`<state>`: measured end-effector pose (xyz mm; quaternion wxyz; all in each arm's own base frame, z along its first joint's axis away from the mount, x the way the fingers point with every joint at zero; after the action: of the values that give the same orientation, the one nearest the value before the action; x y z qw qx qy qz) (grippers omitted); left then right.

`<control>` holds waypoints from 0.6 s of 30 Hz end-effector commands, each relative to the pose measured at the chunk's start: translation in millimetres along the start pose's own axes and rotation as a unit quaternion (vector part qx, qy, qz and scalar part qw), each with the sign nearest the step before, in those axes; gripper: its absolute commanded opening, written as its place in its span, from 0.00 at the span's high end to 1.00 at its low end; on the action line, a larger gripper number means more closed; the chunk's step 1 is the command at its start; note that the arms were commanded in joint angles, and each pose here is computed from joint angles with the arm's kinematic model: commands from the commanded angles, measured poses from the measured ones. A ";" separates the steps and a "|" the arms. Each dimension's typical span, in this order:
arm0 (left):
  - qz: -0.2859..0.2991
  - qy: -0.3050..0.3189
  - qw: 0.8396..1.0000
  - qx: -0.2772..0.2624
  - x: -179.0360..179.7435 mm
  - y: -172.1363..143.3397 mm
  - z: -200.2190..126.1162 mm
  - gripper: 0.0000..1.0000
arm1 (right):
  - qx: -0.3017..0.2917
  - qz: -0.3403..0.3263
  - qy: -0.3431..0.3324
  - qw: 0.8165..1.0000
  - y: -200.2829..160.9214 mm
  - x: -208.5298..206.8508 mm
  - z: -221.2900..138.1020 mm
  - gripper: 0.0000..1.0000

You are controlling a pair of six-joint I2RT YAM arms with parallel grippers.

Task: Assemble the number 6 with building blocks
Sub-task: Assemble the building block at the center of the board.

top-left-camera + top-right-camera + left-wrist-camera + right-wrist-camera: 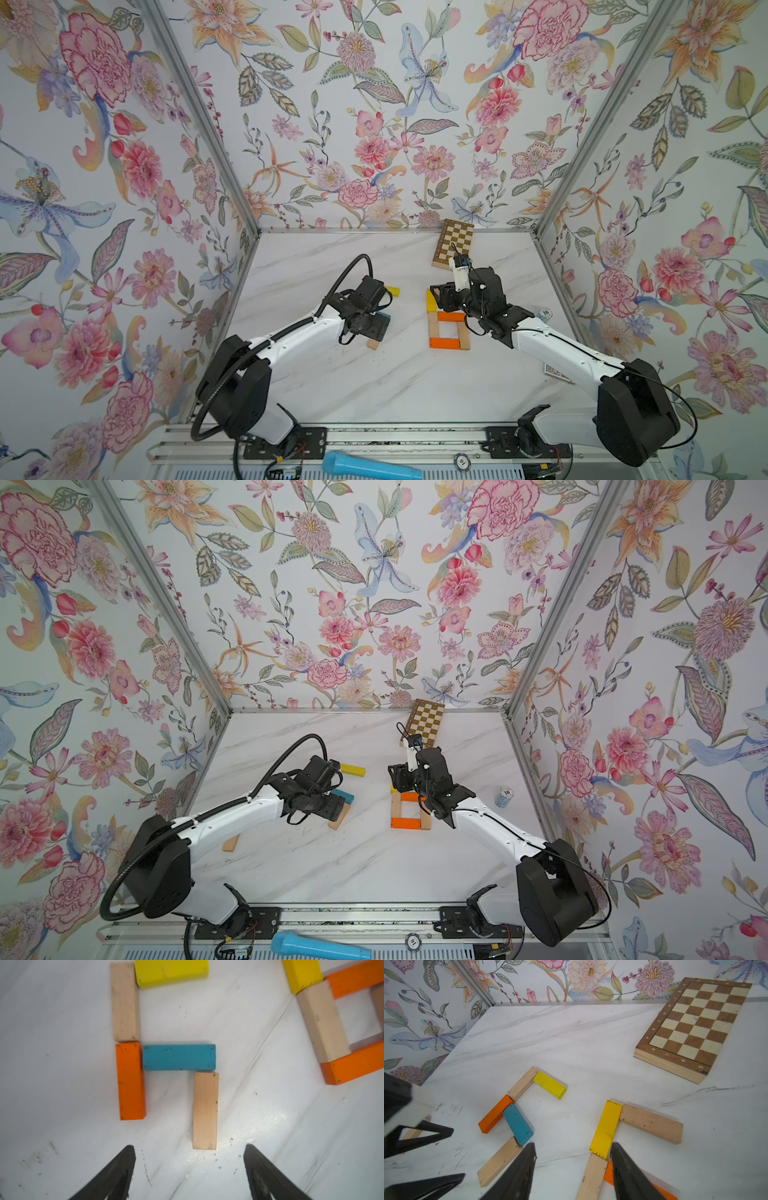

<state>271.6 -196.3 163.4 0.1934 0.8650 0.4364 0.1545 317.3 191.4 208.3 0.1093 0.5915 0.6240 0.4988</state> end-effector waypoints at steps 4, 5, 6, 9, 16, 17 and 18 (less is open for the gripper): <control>-0.173 0.063 0.983 0.016 86.6 -38.3 -28.2 0.01 | -0.031 -0.004 0.015 0.999 14.2 5.6 -4.6 0.40; -0.202 0.079 0.976 0.017 99.7 -48.2 -30.7 0.01 | -0.031 -0.003 0.019 0.999 13.5 6.5 -3.6 0.40; -0.227 0.099 0.969 0.019 111.9 -57.8 -34.0 0.01 | -0.031 -0.001 0.021 0.999 12.3 6.3 -2.5 0.39; -0.295 0.147 0.943 0.035 139.0 -85.8 -39.0 0.01 | -0.027 0.001 0.026 0.999 9.1 6.8 0.7 0.39; -0.437 0.202 0.872 0.092 168.6 -152.6 -34.7 0.01 | -0.010 -0.004 0.031 0.999 4.1 6.4 8.6 0.39; -0.451 0.208 0.863 0.091 170.3 -158.8 -36.8 0.01 | -0.007 -0.005 0.033 0.999 3.3 6.8 9.9 0.39; -0.468 0.217 0.852 0.089 171.5 -165.3 -39.2 0.01 | -0.005 -0.004 0.034 0.999 2.1 6.7 11.3 0.39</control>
<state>255.2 27.9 137.9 0.0838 0.5703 0.7965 0.1827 322.6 199.3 211.9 0.1017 0.5751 0.6226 0.5208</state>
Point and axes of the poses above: each gripper's point midway between its finger pads, its own z axis out along the fingers, its own x axis along the line the jaws close on, y = z × x, the point moved 5 cm from there along -z, back along the fingers, and after that the axes turned 13 degrees about z, right-handed, at the moved point
